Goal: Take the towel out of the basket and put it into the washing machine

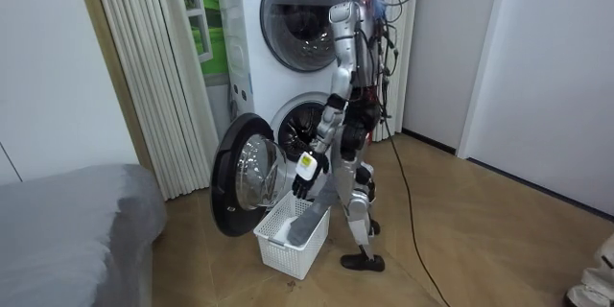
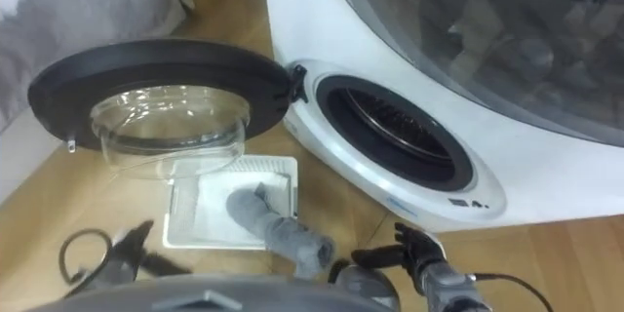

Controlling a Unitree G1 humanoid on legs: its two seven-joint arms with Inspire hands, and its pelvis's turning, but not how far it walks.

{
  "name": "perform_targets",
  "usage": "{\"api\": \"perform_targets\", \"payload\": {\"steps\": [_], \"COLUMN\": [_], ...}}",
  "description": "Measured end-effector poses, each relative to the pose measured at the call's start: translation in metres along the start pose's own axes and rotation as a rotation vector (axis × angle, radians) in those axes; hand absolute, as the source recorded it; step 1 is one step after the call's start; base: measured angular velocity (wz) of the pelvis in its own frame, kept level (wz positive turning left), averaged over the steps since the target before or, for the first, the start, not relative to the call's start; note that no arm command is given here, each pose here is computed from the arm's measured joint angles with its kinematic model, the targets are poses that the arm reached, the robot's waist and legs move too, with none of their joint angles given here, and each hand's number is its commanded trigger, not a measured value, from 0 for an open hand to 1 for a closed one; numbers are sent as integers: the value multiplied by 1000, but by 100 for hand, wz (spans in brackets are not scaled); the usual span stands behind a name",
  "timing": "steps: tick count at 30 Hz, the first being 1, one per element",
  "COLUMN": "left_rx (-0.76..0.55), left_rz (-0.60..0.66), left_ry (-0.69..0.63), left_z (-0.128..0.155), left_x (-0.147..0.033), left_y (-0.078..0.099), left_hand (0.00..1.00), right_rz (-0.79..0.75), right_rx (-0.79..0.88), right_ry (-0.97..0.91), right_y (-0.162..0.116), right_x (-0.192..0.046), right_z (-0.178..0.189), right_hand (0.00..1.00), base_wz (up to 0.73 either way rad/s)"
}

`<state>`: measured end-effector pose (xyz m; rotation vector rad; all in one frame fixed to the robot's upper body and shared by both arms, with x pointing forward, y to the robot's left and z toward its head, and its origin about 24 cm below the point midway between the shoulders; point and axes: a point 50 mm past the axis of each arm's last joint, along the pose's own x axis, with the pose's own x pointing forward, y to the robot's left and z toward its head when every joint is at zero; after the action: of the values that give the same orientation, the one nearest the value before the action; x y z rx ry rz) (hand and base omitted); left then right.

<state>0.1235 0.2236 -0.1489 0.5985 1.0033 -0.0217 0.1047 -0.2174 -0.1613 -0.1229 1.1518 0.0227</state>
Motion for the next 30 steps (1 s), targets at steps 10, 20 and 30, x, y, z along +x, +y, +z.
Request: {"api": "perform_targets", "payload": {"steps": [10, 20, 30], "left_rx": [142, 199, 387], "left_rz": [-4, 25, 100], "left_ry": [-140, -310, -485], "left_z": [49, 120, 178], "left_x": [12, 18, 13], "left_y": [-1, 12, 27], "left_hand": [0, 0, 0], "right_rz": [-2, -17, 6], "right_rx": [-84, -180, -221], "right_ry": [-62, -200, -346], "right_y": [1, 7, 23], "right_x": [6, 9, 4], "right_z": [36, 87, 135], "right_hand": [0, 0, 0], "base_wz": [-10, 2, -9]}}
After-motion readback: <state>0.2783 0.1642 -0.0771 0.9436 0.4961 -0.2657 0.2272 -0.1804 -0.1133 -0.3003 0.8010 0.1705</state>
